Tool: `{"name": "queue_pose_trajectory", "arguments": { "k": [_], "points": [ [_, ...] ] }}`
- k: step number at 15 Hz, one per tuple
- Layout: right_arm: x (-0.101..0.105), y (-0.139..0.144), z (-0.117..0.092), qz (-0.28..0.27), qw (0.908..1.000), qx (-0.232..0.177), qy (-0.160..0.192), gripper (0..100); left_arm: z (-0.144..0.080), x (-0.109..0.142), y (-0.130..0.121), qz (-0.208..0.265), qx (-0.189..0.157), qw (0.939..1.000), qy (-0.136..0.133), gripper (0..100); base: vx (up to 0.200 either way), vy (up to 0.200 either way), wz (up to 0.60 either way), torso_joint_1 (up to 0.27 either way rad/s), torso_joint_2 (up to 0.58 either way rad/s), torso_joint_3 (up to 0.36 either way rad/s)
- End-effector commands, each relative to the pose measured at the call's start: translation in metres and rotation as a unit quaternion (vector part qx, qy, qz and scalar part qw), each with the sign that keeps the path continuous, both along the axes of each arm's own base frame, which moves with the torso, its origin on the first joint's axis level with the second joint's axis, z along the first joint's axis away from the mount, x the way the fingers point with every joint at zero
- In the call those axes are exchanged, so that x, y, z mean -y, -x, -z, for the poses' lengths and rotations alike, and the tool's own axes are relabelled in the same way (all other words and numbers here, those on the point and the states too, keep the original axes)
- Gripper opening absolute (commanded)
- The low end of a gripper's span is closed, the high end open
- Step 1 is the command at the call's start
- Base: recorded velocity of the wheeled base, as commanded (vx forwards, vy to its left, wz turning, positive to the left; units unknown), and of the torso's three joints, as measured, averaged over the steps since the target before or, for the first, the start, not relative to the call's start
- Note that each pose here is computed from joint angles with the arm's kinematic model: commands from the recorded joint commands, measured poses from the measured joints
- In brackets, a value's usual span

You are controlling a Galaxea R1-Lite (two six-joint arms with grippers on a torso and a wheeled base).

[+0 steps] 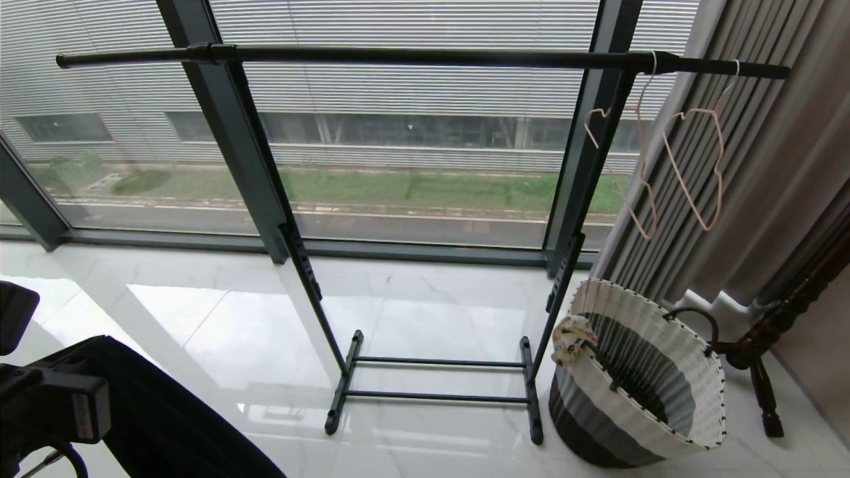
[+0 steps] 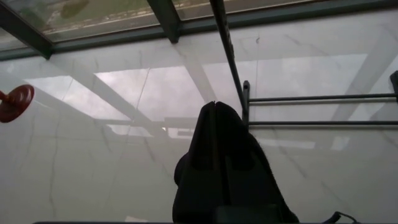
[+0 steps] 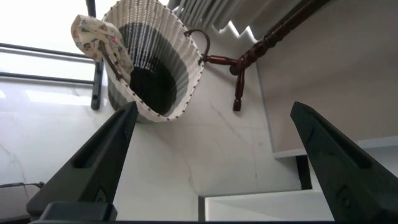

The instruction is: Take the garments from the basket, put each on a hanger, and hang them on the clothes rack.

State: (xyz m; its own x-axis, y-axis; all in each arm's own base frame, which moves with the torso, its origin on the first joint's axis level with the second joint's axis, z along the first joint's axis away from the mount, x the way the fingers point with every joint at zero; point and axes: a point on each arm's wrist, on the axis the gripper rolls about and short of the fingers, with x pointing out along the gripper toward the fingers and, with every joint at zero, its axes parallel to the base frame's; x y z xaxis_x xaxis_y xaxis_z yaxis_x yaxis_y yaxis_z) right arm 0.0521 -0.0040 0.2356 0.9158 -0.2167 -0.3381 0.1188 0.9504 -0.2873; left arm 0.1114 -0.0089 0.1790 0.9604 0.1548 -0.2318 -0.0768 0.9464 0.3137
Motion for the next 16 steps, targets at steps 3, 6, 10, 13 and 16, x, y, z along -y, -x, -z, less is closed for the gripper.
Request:
{"name": "queue_pose_trajectory", "arguments": {
  "k": [3, 6, 10, 13, 16],
  "points": [
    [-0.001, -0.001, -0.001, -0.012, 0.9999, 0.005, -0.004, 100, 0.000, 0.000, 0.000, 0.001, 0.000, 1.0000, 0.000, 0, 0.200, 0.000, 0.00, 0.113, -0.26, -0.133],
    [-0.001, -0.003, -0.004, -0.009, 0.9995, 0.024, -0.016, 100, -0.001, 0.000, 0.000, 0.001, 0.003, 1.0000, 0.000, 0, 0.200, 0.000, 0.00, 0.030, -0.04, -0.027],
    [-0.001, -0.007, -0.006, -0.012, 0.9985, 0.035, -0.040, 100, -0.006, 0.000, -0.001, 0.002, 0.011, 0.9999, 0.001, 0, 0.200, 0.000, 0.00, 0.007, 0.00, -0.002],
    [-0.001, -0.015, -0.009, -0.011, 0.9978, 0.049, -0.044, 100, -0.006, 0.001, -0.001, 0.006, 0.010, 0.9999, -0.006, 0, 0.200, 0.000, 0.00, 0.007, 0.00, 0.002],
    [-0.002, -0.018, -0.010, -0.012, 0.9977, 0.051, -0.044, 100, -0.006, 0.001, -0.001, 0.011, 0.009, 0.9998, -0.016, 0, 0.200, 0.000, 0.00, 0.002, 0.00, 0.002]
  ]
}}
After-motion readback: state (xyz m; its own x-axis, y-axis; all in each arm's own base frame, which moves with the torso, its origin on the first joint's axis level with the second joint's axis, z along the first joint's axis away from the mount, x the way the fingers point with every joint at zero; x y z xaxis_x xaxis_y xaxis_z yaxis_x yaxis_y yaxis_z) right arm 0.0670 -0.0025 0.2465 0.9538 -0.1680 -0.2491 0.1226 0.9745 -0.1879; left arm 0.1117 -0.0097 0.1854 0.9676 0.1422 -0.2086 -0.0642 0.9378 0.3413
